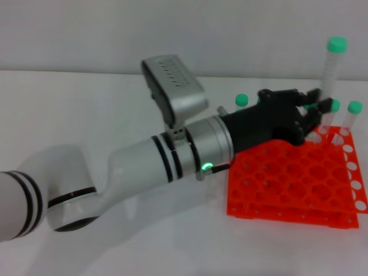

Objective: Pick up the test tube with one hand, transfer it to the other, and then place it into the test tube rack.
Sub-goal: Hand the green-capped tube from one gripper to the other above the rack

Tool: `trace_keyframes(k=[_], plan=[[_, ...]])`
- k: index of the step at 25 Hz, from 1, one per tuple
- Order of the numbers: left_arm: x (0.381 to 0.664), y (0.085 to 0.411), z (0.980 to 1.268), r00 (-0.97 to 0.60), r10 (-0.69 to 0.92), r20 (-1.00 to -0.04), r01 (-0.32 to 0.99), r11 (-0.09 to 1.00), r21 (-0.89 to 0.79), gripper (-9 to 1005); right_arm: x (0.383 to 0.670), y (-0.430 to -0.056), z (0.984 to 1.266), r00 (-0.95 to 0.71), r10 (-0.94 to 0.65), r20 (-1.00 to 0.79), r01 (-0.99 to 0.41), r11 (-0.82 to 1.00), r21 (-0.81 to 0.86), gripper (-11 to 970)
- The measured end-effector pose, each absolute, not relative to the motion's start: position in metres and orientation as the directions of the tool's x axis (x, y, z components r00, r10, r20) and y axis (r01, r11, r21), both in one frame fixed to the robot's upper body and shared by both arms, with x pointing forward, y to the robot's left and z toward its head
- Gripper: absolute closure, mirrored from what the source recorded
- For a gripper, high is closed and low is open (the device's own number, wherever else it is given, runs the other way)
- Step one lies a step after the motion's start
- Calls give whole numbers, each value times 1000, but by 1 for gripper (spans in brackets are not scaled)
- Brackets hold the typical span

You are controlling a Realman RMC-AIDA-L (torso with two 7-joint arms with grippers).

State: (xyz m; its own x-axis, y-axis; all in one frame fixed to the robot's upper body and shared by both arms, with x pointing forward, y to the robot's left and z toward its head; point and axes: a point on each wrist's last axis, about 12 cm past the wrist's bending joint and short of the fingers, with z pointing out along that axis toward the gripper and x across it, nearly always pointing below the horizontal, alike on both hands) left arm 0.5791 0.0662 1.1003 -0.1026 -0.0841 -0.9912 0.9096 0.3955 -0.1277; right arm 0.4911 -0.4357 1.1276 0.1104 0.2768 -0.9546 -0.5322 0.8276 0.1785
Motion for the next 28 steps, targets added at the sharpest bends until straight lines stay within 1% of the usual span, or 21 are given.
trace_keyframes(k=[4, 7, 10, 17, 28], plan=[[577, 52, 1100, -95, -8, -995, 929, 358, -92, 766, 506, -414, 1142, 59, 222, -973, -673, 729, 125, 154], [578, 44, 1100, -86, 47, -995, 937, 343, -65, 763, 520, -395, 1147, 17, 187, -982, -741, 661, 113, 159], [578, 41, 1100, -77, 66, -995, 941, 335, -51, 761, 535, -376, 1151, -12, 155, -988, -794, 599, 104, 164], [579, 42, 1100, -76, 64, -995, 939, 341, -50, 755, 552, -352, 1156, -41, 127, -991, -846, 524, 102, 175], [579, 44, 1099, -56, 70, -996, 938, 345, -28, 746, 560, -330, 1155, -71, 115, -991, -879, 463, 116, 194]])
